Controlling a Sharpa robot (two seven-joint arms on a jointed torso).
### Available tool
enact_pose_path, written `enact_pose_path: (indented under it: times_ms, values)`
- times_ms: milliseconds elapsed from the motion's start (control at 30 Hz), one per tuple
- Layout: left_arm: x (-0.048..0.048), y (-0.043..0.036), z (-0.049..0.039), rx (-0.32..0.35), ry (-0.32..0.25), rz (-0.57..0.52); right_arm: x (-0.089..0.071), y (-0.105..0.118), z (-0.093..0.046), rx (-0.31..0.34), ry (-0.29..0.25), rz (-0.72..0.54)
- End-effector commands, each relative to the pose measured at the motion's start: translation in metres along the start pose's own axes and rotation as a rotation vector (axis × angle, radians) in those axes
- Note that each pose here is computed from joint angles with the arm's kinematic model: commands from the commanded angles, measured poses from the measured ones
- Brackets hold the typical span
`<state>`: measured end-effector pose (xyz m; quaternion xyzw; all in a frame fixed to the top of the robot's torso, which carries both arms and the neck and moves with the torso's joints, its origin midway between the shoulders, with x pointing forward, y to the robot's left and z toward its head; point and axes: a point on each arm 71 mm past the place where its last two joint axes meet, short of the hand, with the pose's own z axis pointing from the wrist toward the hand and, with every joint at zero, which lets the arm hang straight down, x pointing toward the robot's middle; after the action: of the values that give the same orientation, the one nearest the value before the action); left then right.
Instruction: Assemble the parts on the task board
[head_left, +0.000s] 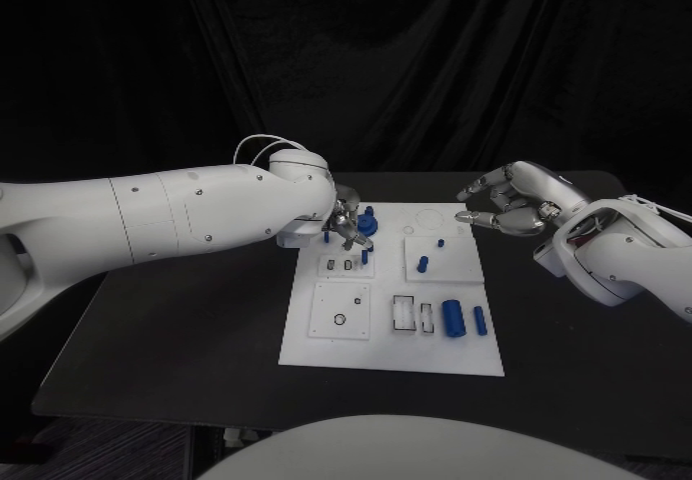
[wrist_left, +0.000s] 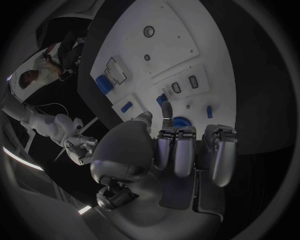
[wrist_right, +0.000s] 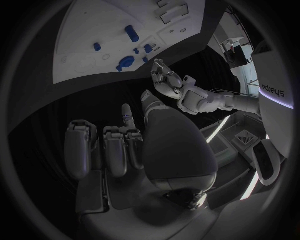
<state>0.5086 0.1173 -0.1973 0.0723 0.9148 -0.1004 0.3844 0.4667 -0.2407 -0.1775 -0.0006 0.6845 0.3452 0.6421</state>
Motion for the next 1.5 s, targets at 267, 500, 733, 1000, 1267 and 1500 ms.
enact_pose_path:
  times_ms: [267,500,733,1000,1267,1500]
  values:
    - [0.003,-0.0051,0.0045,0.003,0.053,-0.028,0.002,-0.002,0.0,0.018,0.009,0.001]
    - [0.0007,-0.0081,0.0081,0.023,0.025,-0.05,0.003,-0.001,0.002,0.018,0.013,0.0]
    - [0.0017,-0.0085,0.0144,0.024,0.013,-0.066,0.004,-0.001,0.004,0.016,0.018,0.0]
    - [0.0072,-0.0057,0.0236,0.02,0.009,-0.088,0.005,0.0,0.004,0.014,0.022,0.0]
    - [0.0159,-0.0042,0.0325,0.019,0.016,-0.104,0.007,-0.001,0.004,0.011,0.028,0.002]
    - [0.0182,-0.0034,0.0363,0.019,0.01,-0.115,0.008,0.0,0.003,0.004,0.029,0.004]
